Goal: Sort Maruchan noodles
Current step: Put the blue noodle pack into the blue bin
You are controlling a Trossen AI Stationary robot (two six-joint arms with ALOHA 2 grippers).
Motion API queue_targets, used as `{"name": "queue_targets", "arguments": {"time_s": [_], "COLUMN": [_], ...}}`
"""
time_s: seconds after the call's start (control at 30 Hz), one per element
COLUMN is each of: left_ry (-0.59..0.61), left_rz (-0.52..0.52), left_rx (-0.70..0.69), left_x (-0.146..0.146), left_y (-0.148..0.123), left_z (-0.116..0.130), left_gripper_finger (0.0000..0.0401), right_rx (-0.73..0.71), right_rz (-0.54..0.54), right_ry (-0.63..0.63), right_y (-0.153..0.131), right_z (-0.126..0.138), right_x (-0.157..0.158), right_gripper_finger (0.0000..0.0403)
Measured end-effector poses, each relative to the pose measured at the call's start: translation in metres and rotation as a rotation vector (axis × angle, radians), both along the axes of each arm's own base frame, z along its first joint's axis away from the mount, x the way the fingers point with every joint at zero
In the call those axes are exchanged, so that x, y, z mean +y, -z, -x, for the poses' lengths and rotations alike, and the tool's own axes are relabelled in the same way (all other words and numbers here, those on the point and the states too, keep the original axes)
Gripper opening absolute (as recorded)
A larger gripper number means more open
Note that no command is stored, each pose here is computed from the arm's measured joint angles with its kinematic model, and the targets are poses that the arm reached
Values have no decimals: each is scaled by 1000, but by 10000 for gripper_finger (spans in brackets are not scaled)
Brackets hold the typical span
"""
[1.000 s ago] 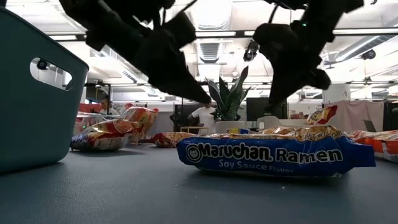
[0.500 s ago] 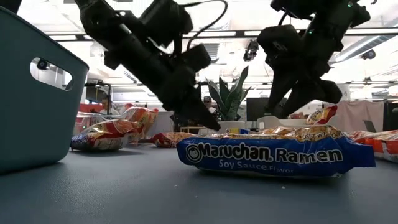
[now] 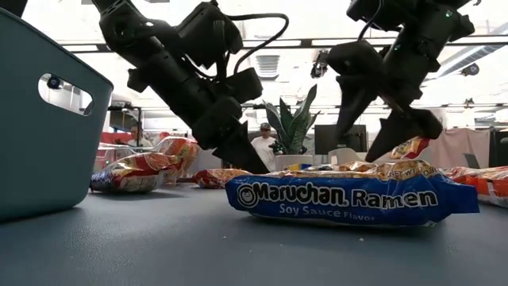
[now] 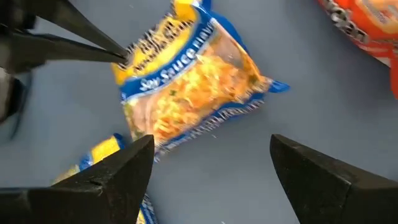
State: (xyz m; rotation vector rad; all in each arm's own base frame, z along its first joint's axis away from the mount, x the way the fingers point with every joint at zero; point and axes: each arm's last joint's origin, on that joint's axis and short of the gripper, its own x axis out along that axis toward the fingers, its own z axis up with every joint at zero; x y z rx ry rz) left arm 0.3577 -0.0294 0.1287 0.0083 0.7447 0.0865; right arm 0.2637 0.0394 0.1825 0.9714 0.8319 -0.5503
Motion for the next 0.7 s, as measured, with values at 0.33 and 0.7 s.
{"name": "queue_targets", "arguments": {"time_s": [0.33,0.7], "left_ry": [-6,-4], "left_rz": [4,4], "left_rx": [26,36], "left_x": [0,0], "left_y": [2,3], "left_z": [2,3], "left_gripper_finger": [0,0], "right_rx": [-91,-201], "right_rz": [-22,-5], "right_ry": [82,153], "right_y": [24,40], "right_z": [9,17], "right_x": [-3,-7], "right_gripper_finger": [304,309]}}
